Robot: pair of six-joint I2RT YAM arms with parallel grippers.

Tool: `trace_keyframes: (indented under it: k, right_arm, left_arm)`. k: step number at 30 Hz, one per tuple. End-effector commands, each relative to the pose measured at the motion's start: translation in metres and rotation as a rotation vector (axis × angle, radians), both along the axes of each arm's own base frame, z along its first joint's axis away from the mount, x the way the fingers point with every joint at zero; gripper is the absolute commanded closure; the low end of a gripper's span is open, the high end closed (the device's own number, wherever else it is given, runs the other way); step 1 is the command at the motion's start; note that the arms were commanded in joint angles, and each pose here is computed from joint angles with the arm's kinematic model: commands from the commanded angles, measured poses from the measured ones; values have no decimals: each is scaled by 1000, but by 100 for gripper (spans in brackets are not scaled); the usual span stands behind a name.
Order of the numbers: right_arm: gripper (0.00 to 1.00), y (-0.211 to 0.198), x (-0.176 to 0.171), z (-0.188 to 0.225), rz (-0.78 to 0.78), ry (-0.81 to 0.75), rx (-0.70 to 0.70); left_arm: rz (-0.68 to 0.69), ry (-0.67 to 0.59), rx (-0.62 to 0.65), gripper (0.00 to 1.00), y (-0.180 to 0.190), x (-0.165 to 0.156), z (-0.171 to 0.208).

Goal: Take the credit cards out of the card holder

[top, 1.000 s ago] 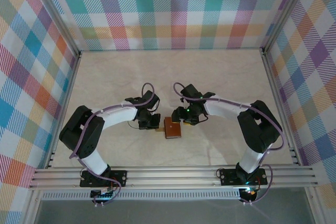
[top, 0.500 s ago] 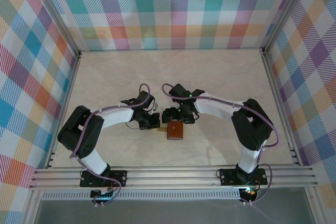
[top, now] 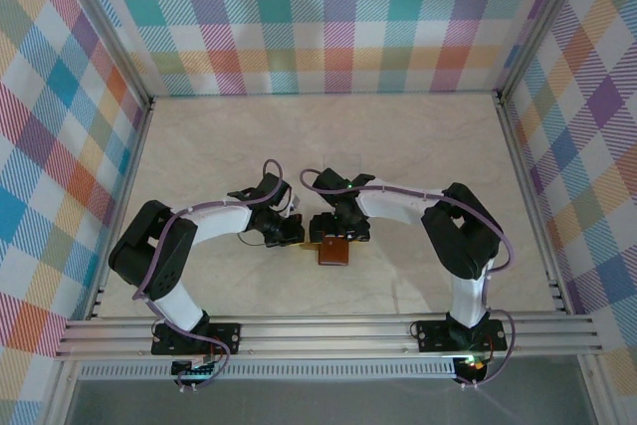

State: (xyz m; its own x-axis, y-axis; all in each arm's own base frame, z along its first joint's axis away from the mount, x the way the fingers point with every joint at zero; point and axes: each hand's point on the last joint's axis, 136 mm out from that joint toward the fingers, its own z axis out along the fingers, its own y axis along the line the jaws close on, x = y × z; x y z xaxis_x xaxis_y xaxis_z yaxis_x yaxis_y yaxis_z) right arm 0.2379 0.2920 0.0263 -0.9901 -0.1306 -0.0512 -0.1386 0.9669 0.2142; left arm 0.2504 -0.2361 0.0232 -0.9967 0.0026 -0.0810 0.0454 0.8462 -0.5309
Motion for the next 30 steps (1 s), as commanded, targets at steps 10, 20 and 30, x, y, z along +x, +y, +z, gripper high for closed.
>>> trace_keyframes:
  k: [10, 20, 30]
  right_arm:
    - [10, -12, 2, 21, -12, -48, -49]
    - [14, -23, -3, 36, -8, -77, -50]
    - [28, -30, -5, 47, -3, -99, -27]
  left_arm:
    - [23, 37, 42, 97, 15, -6, -10]
    - [40, 35, 75, 97, 22, -6, -9]
    - [72, 22, 118, 97, 35, -4, -3]
